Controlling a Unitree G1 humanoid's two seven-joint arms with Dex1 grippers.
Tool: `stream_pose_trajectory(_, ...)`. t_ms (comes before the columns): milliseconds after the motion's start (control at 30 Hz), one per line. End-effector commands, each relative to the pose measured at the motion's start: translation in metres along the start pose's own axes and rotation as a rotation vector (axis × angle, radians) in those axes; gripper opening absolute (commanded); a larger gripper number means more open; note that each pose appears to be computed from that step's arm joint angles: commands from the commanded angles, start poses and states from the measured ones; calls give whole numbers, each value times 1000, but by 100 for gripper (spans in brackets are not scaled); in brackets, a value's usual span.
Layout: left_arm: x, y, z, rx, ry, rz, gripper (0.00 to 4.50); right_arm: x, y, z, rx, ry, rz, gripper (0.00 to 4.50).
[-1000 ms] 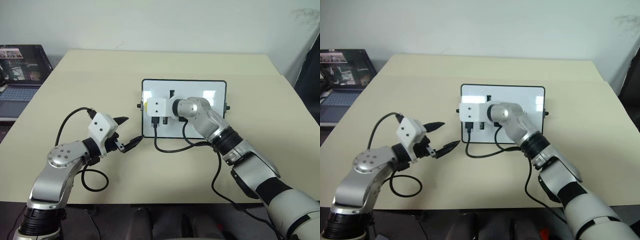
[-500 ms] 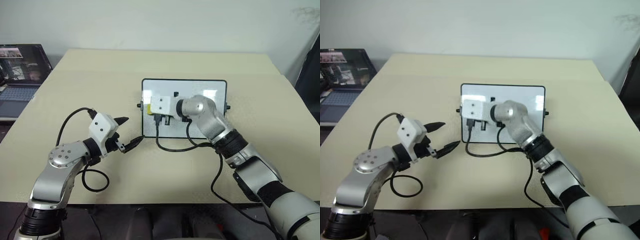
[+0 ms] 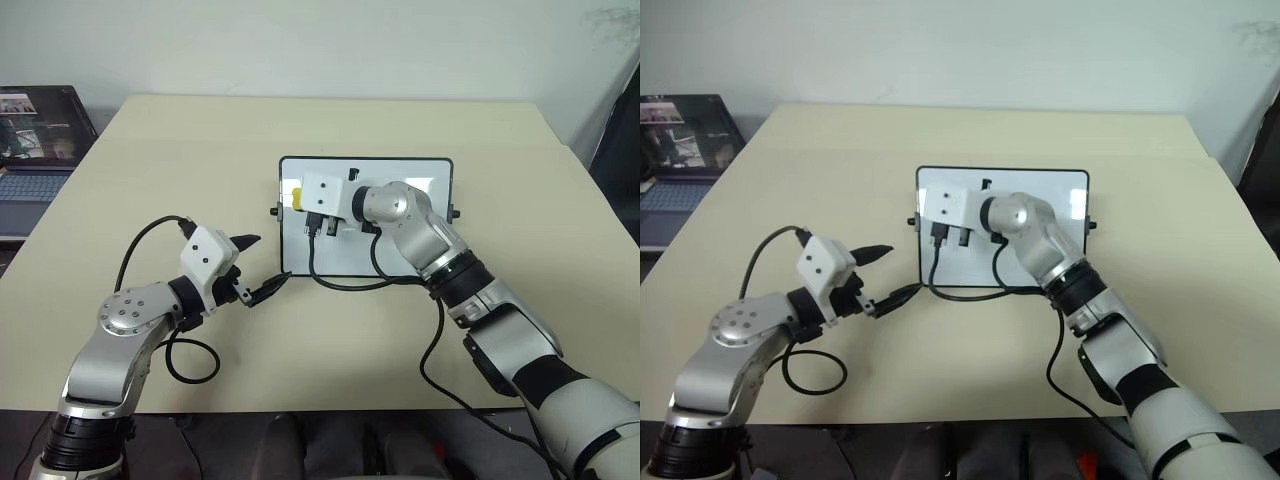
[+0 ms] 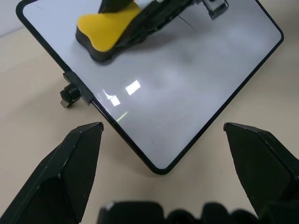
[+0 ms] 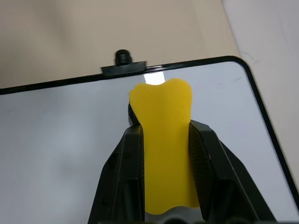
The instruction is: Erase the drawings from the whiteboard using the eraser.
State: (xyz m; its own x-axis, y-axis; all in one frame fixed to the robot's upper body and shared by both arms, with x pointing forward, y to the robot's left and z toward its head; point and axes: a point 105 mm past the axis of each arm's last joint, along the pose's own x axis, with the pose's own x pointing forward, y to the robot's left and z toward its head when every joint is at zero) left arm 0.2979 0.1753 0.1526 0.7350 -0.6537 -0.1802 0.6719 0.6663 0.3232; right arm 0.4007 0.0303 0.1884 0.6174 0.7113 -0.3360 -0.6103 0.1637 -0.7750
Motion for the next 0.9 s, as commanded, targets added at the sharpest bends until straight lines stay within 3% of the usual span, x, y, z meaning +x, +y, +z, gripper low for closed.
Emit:
stream_pose_trajectory(33, -1, 0, 11, 33, -35, -6, 450, 0, 29, -37, 32, 104, 89, 98)
stream_pose_trajectory(200, 0, 0, 11, 31, -38, -7, 450, -5, 44, -51, 66, 135, 136, 98)
stream_pose_trajectory(400, 3, -1, 13, 24, -53, -5, 450, -20, 27, -25, 224, -10, 66, 98)
stream_pose_trajectory(500, 6, -1, 15, 16, -76, 5, 450, -62, 7, -1, 416, -171, -26, 98)
stream_pose_trajectory(633, 10, -1, 17, 3, -111, 28, 450, -109, 15, 3, 595, -248, -62, 98)
stream_pose_trajectory(900, 17, -2, 21, -24, -170, 70, 450, -169, 61, -29, 832, -153, -220, 98)
